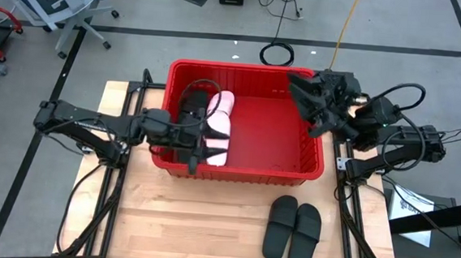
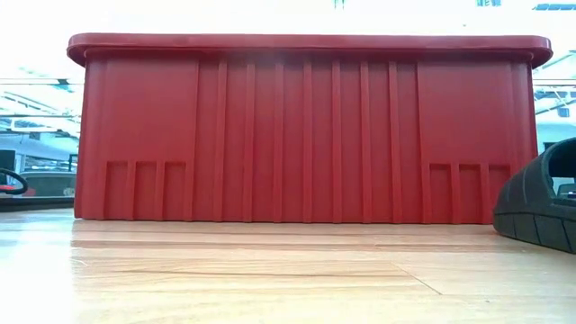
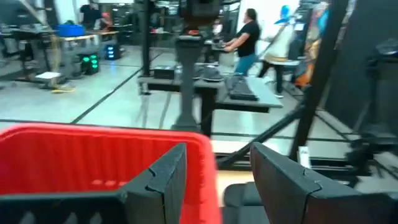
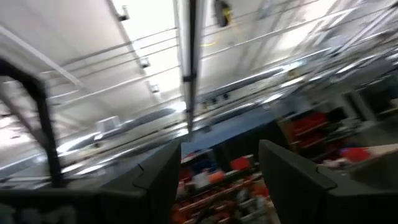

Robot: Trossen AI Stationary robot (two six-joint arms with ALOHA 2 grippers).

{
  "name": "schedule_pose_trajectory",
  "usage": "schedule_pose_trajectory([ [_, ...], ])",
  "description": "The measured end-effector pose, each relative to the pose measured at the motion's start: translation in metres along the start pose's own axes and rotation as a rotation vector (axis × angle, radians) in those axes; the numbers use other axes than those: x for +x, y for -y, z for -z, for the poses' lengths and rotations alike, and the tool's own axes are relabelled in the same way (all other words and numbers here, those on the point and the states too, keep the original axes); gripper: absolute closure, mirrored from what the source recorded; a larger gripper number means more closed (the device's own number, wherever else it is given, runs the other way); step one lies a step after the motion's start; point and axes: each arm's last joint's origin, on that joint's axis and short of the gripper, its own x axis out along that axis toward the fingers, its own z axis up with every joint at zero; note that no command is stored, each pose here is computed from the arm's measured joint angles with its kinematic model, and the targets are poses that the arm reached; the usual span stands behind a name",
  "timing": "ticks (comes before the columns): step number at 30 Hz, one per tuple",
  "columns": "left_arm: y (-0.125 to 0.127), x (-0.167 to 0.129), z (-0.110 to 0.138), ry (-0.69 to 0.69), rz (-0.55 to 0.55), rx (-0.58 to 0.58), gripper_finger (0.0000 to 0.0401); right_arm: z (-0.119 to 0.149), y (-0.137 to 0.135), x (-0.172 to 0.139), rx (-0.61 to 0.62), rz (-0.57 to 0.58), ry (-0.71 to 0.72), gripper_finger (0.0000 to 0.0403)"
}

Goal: Pick and place slides into bin
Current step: Put the black slide into the red bin

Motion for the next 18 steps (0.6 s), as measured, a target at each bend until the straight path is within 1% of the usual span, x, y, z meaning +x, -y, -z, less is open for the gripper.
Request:
schedule_pose_trajectory([
  [5, 0.025, 0.004, 0.008, -0.033, 0.074, -0.051, 0.0228, 0.001, -0.004, 0.0, 0.086, -0.137, -0.042, 0.0197],
  [10, 0.054, 0.015, 0.022, -0.045, 0.094, -0.103, 0.0229, 0.003, -0.01, -0.002, 0.19, -0.266, -0.098, 0.0197],
  [15, 0.079, 0.029, 0.034, 0.01, 0.121, -0.116, 0.0229, 0.006, -0.021, -0.006, 0.23, -0.319, -0.127, 0.0197],
  [18, 0.088, 0.036, 0.045, -0.002, 0.112, -0.131, 0.0229, 0.007, -0.028, -0.009, 0.223, -0.343, -0.134, 0.0197],
])
